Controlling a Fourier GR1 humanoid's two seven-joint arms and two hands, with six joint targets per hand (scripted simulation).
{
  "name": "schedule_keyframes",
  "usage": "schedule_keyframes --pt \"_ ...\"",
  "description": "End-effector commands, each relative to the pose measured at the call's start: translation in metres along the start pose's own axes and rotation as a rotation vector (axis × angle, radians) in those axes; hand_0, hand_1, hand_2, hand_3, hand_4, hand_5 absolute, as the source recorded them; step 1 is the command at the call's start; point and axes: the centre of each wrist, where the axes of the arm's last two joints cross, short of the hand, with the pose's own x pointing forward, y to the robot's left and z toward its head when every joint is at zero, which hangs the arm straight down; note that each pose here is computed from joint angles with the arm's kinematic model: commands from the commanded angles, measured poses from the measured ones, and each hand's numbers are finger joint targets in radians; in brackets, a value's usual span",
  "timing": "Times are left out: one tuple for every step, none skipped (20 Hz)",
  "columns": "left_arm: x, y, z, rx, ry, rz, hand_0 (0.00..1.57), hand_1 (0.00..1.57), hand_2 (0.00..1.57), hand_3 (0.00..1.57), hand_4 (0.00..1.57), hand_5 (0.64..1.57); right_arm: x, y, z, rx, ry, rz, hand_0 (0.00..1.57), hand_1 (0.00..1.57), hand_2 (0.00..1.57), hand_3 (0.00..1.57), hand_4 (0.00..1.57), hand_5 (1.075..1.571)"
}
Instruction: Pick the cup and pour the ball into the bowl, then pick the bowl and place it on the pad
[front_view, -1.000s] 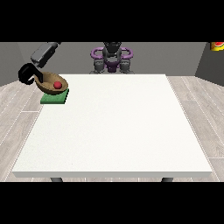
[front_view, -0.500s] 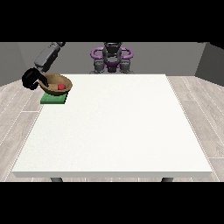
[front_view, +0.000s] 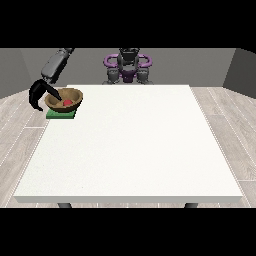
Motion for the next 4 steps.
schedule_keyframes --pt "-0.028 -0.027 0.008 -0.041 0.051 0.015 0.0 0.0 0.0 0.0 1.19 1.569 0.012 -0.018 -0.003 0.007 0.054 0.044 0.0 0.0 0.0 0.0 0.0 1.395" --pt "-0.022 -0.025 -0.001 -0.018 0.088 0.015 0.0 0.0 0.0 0.0 1.19 1.569 0.024 0.006 -0.004 0.042 0.039 0.06 0.0 0.0 0.0 0.0 0.0 1.4" --pt "-0.025 -0.023 0.004 -0.024 0.116 -0.008 0.0 0.0 0.0 0.0 1.19 1.569 0.028 -0.021 -0.004 0.048 0.057 0.097 0.0 0.0 0.0 0.0 0.0 1.383" --pt "-0.047 -0.008 0.021 0.027 0.152 0.002 0.0 0.0 0.0 0.0 1.19 1.569 0.05 -0.019 -0.004 0.083 0.016 0.102 0.0 0.0 0.0 0.0 0.2 1.375"
